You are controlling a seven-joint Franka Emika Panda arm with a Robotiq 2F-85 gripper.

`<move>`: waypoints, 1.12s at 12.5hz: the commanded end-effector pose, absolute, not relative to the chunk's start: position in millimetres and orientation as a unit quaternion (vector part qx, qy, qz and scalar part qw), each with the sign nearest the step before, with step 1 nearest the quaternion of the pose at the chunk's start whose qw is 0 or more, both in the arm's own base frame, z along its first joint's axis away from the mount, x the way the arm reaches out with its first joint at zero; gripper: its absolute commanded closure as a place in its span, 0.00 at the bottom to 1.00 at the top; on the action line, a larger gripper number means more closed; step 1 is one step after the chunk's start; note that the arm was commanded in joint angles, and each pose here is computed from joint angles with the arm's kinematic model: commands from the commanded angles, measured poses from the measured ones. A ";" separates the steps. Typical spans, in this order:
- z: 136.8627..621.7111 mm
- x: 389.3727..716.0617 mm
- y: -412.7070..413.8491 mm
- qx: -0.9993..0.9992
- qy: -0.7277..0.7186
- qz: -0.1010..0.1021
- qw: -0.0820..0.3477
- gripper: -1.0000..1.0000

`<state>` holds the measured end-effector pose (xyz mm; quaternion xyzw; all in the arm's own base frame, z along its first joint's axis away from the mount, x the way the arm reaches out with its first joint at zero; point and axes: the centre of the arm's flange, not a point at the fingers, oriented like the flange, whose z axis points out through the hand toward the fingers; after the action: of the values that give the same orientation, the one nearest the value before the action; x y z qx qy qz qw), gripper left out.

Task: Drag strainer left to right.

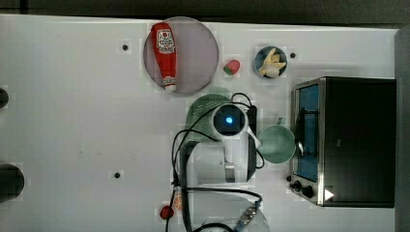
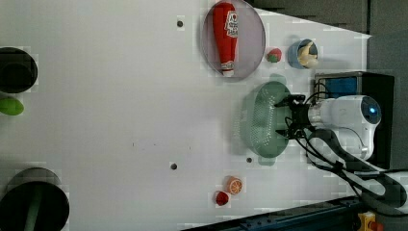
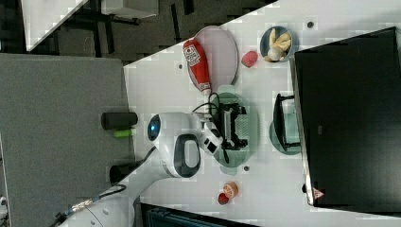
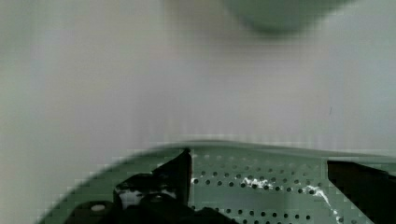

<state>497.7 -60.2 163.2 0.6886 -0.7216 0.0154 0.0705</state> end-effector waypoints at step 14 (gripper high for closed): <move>298.4 513.8 -54.7 0.900 -0.430 0.067 0.037 0.00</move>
<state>498.3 -45.2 251.8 0.8582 -0.5102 0.0205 0.0521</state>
